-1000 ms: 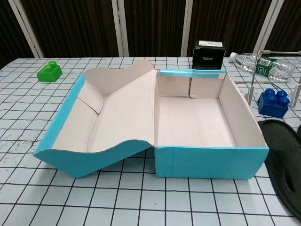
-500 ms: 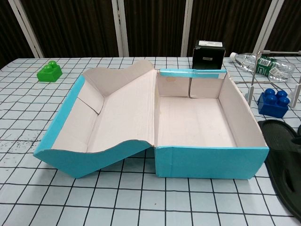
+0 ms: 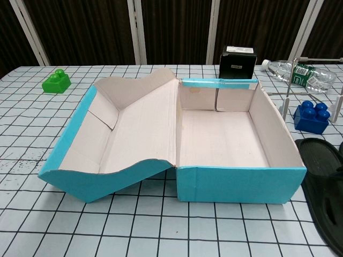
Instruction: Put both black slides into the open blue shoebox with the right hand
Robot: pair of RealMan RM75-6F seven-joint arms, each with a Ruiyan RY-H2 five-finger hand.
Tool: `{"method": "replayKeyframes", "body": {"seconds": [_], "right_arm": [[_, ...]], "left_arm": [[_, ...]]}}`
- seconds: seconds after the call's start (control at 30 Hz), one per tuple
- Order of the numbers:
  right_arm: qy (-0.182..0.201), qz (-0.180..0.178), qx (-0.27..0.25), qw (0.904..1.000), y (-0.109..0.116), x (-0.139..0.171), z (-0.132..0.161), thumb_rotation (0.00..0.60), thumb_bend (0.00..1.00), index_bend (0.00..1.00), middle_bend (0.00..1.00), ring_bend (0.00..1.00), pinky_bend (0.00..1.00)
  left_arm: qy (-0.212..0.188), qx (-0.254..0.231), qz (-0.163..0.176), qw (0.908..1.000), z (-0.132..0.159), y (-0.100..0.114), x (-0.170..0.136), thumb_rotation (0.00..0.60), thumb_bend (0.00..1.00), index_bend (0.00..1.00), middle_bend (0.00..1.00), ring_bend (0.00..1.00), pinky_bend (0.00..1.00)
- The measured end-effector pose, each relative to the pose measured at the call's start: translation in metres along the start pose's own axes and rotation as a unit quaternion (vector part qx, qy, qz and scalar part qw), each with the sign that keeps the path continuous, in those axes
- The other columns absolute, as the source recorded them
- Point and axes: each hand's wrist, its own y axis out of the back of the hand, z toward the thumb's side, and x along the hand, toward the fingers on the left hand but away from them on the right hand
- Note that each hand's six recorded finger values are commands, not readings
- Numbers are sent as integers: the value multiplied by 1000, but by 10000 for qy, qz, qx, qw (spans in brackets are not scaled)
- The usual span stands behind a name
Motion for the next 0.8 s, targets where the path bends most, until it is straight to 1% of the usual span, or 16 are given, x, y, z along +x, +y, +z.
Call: {"method": "replayKeyframes", "body": {"seconds": [0.1,0.33,0.6,0.8], "right_arm": [[100,-14,131,9999,9,-3,4,600,206,68,74,165,140],[121,59,25,9999,17,-18,9,600,207,68,74,165,140],[16,125,-25,9999,11,-26,7,600,207,68,74,163,140],[-34,82,-35,10000,11,-27,3,600,207,68,74,162,140]], "left_arm": [[2,5,16,10000,0,1,0,600,218,97,0,0,98],[26,4,2,10000,-1,0,1,600,218,97,0,0,98],[53,26,-22,10000,-2,-1,2,600,218,96,0,0,98],[28,59,-56,10000,0,-3,2,600,218,96,0,0,98]]}}
